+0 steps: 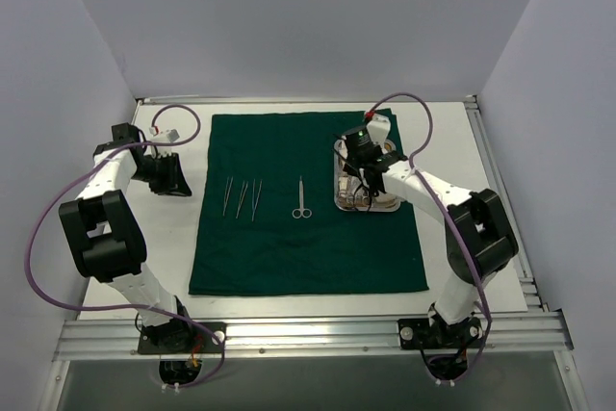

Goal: Open and lay out the surgical kit
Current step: Pick up the medical item from the container.

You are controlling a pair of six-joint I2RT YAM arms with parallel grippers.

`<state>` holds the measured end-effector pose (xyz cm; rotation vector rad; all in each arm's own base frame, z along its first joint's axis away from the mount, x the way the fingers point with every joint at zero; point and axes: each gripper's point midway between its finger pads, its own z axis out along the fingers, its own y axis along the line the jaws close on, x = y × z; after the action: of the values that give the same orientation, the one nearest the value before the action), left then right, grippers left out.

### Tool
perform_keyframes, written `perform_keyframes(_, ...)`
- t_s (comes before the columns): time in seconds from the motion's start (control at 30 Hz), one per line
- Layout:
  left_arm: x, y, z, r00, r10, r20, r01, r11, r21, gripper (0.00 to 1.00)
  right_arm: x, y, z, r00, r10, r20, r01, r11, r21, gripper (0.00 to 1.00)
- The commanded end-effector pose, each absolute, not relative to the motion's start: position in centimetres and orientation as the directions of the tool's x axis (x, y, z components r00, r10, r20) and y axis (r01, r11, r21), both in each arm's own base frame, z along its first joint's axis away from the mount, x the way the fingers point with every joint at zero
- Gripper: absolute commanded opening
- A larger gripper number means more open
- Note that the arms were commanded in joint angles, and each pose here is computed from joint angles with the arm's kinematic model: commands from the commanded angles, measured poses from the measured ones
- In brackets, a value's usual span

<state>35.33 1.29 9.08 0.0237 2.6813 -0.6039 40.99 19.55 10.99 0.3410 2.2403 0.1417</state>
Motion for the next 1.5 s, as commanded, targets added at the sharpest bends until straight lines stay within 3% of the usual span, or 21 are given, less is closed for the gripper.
perform_keyframes(0.0, 35.9, 1.7, 10.1, -0.911, -0.051, -0.408, 0.128, 0.908, -0.399, 0.28, 40.2, 17.2, 8.6, -0.671, 0.254, -0.696, 0.183, 0.967, 0.176, 0.2)
perform_keyframes(0.7, 37.5, 3.3, 12.1, -0.88, -0.023, -0.475, 0.14, 0.942, -0.305, 0.29, 40.4, 16.1, 2.9, -0.78, 0.169, -0.603, 0.129, 0.986, 0.11, 0.11)
perform_keyframes(1.1, 37.8, 3.8, 12.8, -0.868, -0.002, -0.497, 0.151, 0.951, -0.268, 0.36, 40.2, 15.9, 1.7, -0.792, 0.165, -0.588, 0.138, 0.986, 0.091, 0.06)
perform_keyframes(1.47, 37.8, 3.3, 13.2, -0.867, -0.009, -0.499, 0.159, 0.943, -0.293, 0.36, 39.2, 15.6, 1.2, -0.806, 0.157, -0.571, 0.145, 0.987, 0.068, 0.08)
